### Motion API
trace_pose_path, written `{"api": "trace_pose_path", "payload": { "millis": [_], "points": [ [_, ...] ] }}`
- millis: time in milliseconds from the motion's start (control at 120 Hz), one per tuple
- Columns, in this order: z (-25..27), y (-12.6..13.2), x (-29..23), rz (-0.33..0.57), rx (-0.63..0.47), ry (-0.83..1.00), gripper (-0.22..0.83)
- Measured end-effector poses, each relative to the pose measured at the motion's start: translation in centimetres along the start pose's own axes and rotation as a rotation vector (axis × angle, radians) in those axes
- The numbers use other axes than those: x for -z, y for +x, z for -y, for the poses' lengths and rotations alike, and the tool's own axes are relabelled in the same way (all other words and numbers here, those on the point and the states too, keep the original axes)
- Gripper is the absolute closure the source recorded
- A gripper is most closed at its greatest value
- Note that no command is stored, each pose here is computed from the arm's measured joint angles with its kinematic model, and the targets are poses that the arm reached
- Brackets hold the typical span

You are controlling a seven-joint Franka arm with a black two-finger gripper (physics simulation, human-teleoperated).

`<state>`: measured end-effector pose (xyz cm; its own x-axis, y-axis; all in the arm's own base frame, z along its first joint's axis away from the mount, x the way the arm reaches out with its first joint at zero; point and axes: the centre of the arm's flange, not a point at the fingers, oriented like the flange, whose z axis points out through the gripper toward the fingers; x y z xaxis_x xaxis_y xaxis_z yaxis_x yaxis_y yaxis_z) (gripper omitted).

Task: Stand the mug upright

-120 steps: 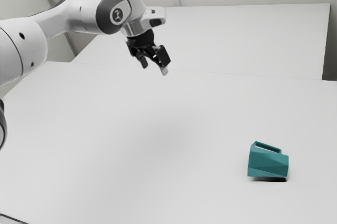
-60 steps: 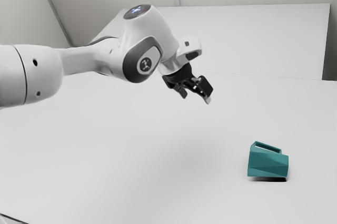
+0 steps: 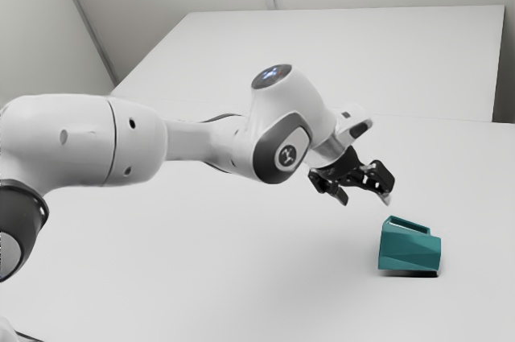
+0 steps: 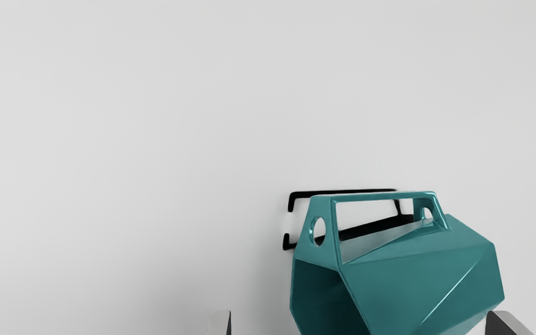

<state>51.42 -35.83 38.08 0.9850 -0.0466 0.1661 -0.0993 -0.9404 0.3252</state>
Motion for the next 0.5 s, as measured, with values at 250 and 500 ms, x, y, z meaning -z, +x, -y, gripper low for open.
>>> {"api": "trace_pose_path", "payload": {
  "millis": [250,500],
  "points": [
    [-2.9,-0.8,-1.7,-0.106,0.044,-0.068,0.01],
    [-2.1,-4.0,-3.8,-0.069,0.226,-0.137,0.01]
  ]
}}
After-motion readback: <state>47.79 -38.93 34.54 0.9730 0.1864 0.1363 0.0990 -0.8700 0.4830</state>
